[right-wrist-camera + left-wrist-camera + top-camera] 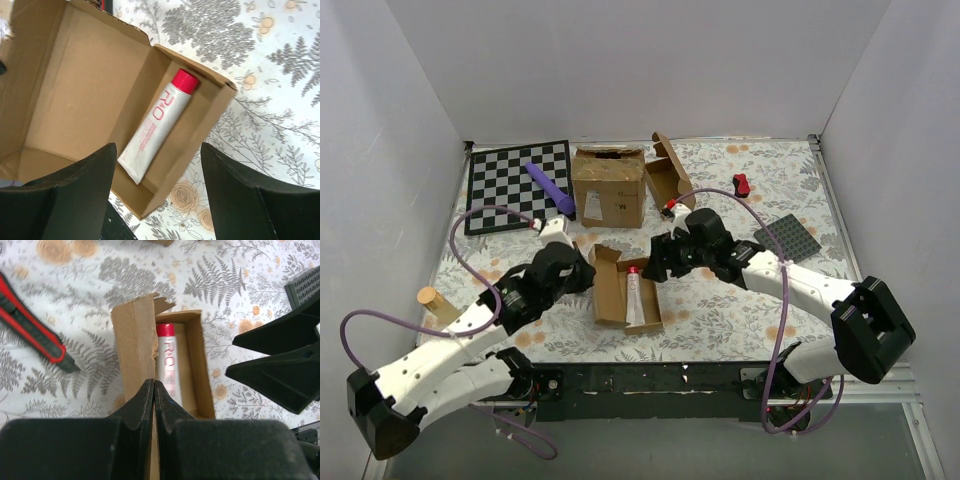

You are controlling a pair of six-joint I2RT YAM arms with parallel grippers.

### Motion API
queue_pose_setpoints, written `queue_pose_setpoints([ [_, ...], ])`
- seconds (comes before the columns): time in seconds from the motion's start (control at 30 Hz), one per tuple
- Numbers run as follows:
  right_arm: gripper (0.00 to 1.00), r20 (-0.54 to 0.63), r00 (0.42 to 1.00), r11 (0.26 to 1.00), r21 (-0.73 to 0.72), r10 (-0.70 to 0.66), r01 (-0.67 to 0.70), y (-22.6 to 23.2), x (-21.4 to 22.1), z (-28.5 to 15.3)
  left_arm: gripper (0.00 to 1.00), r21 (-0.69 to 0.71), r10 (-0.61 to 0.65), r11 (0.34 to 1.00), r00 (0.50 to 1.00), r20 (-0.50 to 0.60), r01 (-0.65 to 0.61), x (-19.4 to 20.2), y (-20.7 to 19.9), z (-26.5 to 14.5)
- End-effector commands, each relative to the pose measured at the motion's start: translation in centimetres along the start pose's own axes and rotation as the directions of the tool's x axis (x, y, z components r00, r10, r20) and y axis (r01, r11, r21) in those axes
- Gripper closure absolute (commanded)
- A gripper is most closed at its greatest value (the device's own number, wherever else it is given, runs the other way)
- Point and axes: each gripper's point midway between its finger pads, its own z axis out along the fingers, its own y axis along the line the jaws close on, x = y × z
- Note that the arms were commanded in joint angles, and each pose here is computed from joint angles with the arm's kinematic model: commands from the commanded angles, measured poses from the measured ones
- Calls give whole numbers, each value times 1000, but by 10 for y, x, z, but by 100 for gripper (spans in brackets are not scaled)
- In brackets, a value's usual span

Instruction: Unpack the express box

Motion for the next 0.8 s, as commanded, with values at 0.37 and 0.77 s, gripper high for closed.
queue_pose_setpoints([
  [0.37, 23, -162, 977, 978, 132, -139, 161, 15, 3, 32, 100, 123, -216, 973, 959, 181, 196, -8, 19, -23],
  [0.77, 23, -266, 955, 971, 163, -128, 175, 5, 30, 66, 100, 145, -208, 972, 961, 183, 183, -8, 18, -28],
])
